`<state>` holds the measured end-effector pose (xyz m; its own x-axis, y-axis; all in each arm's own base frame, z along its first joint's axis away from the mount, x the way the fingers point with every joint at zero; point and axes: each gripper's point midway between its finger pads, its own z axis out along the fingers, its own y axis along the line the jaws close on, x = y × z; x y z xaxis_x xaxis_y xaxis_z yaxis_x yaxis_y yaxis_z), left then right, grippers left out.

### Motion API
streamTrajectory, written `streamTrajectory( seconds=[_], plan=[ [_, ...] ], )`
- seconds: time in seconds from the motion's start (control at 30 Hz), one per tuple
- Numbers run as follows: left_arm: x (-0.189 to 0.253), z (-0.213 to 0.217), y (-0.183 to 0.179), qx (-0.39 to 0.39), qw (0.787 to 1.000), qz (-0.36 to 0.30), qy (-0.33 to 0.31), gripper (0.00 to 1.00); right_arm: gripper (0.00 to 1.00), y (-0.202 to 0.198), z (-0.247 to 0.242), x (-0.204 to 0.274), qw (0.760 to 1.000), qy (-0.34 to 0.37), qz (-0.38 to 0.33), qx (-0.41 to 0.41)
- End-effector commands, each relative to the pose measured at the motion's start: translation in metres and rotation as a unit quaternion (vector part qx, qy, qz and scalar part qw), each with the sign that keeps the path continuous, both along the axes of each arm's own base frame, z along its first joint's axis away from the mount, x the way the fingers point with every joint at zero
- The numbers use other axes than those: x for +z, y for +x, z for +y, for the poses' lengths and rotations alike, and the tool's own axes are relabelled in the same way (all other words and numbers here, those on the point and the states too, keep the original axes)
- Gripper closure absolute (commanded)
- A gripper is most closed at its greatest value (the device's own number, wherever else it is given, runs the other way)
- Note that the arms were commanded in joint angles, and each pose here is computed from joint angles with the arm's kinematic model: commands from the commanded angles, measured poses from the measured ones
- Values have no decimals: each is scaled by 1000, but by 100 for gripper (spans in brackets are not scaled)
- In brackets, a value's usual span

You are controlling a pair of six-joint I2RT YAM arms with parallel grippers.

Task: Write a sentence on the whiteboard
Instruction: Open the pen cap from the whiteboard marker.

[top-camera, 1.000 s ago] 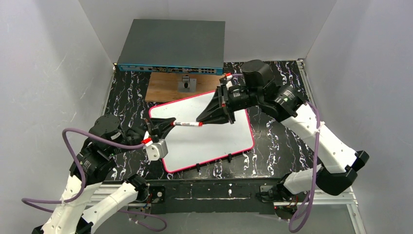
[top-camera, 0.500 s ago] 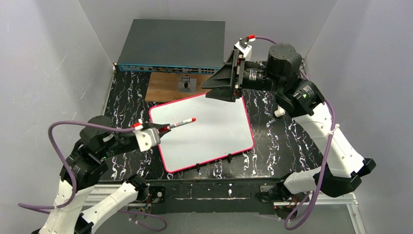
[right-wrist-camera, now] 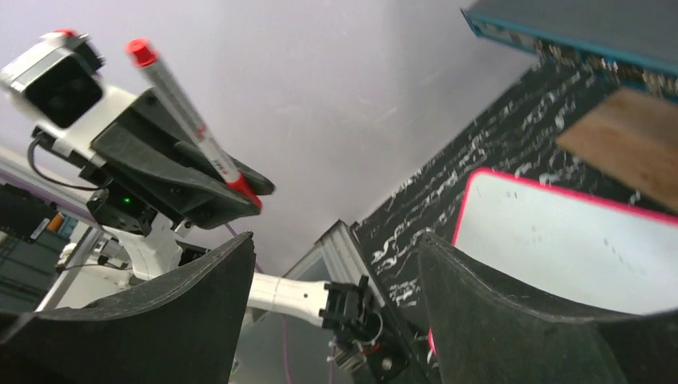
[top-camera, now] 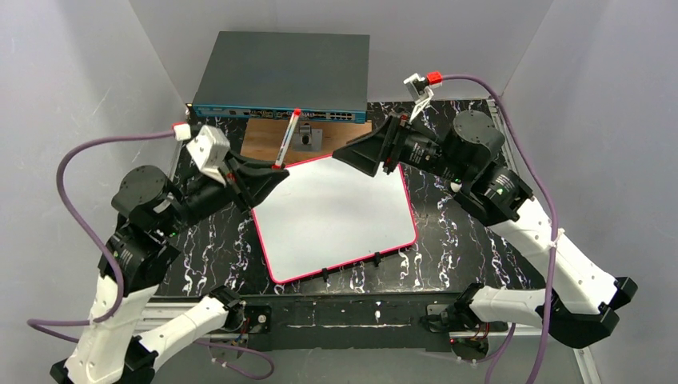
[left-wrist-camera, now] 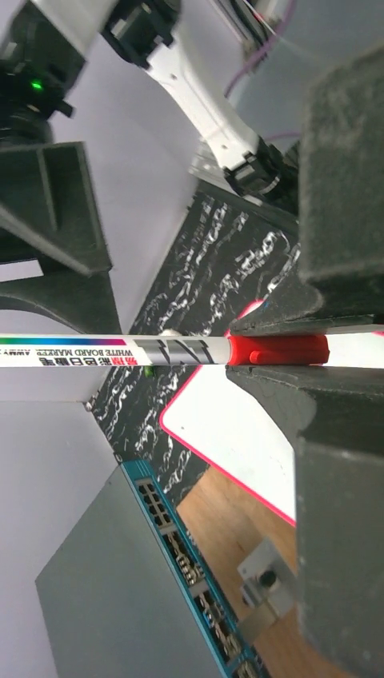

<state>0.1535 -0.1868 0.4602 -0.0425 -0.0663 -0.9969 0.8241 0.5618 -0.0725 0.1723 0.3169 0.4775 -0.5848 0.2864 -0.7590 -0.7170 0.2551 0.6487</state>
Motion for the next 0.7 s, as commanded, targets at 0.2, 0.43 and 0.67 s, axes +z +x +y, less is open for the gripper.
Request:
streamTrajectory(
  seconds=[0.2, 0.43, 0.67],
  plan=[
    [33, -28, 25, -11, 996, 60, -71, 100, 19, -5, 31, 86, 980, 84, -178, 22],
    [30, -50, 9, -95, 991, 83, -52, 100, 20, -2, 54, 95, 978, 88, -183, 41],
    [41, -56, -1, -133, 986, 76, -59, 100, 43, 4, 71, 88, 980, 85, -173, 49]
  ],
)
